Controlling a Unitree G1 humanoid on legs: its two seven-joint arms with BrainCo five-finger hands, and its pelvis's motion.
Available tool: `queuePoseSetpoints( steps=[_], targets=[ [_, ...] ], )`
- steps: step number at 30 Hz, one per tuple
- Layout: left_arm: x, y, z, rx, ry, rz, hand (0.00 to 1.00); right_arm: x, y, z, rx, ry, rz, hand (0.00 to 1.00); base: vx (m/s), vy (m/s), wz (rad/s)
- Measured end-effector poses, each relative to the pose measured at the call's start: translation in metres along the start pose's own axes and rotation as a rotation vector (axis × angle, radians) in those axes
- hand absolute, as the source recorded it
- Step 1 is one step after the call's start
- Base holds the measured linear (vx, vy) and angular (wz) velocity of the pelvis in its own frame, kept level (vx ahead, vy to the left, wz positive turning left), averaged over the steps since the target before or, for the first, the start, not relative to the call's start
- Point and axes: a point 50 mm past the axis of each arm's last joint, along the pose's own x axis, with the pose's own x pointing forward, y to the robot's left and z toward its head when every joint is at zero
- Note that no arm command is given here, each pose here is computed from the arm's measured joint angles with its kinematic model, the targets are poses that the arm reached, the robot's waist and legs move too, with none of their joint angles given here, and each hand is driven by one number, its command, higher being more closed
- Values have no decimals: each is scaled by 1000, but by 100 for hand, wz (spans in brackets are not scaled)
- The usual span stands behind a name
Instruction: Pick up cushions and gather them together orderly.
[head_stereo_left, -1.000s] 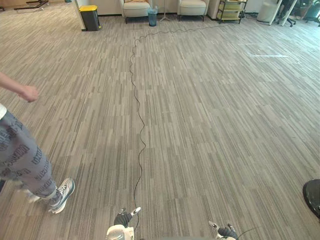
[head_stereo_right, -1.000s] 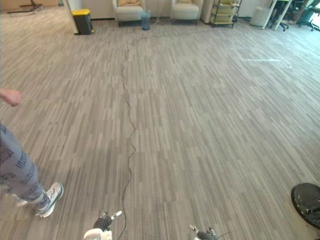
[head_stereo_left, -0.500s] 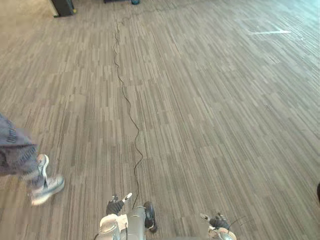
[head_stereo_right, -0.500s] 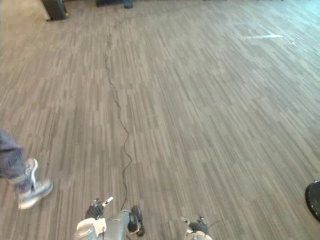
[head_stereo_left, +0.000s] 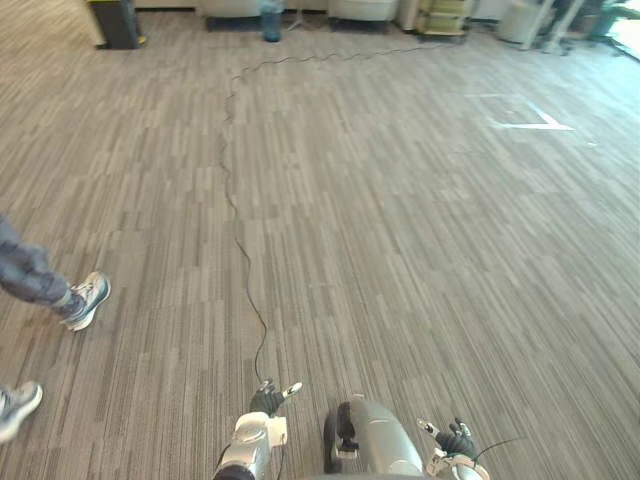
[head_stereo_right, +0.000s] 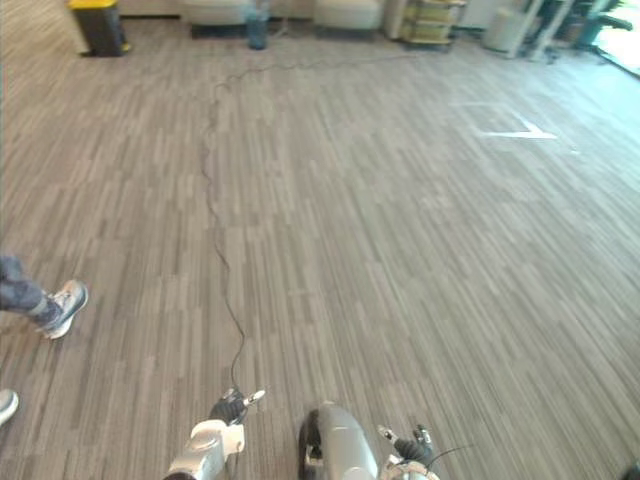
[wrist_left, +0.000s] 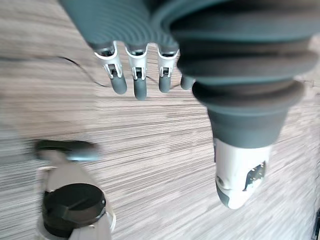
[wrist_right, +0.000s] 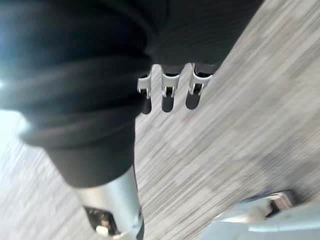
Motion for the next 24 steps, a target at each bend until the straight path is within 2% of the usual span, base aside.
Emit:
queuePoseSetpoints(
  steps=[4,6,10,12,16,18,21,24],
  targets=[
    [-4,16,-10,-53,21,65,0,7,8,20,6,-51,25,0,760,-257,-22],
    [-8,27,-13,-70,3,100,0,5,19,12,-26,-17,54,0,806,-219,-60],
    [-8,27,-2,-78,-62,100,0,5,36,13,-55,-9,107,0,639,-44,-106],
    [-8,26,6,-80,-101,98,0,5,48,20,-69,-31,142,0,682,125,-141],
    [-8,27,9,-80,-125,99,0,1,47,8,-111,0,156,0,764,275,-122],
    [-8,44,10,-46,-124,131,0,-4,47,-8,-132,47,156,0,991,387,-61],
    [-7,51,5,-41,-92,148,0,-7,39,-17,-153,70,142,0,791,268,-31],
    [-5,41,-5,-41,-17,128,0,-6,37,-14,-161,44,141,0,680,170,-45]
  ],
)
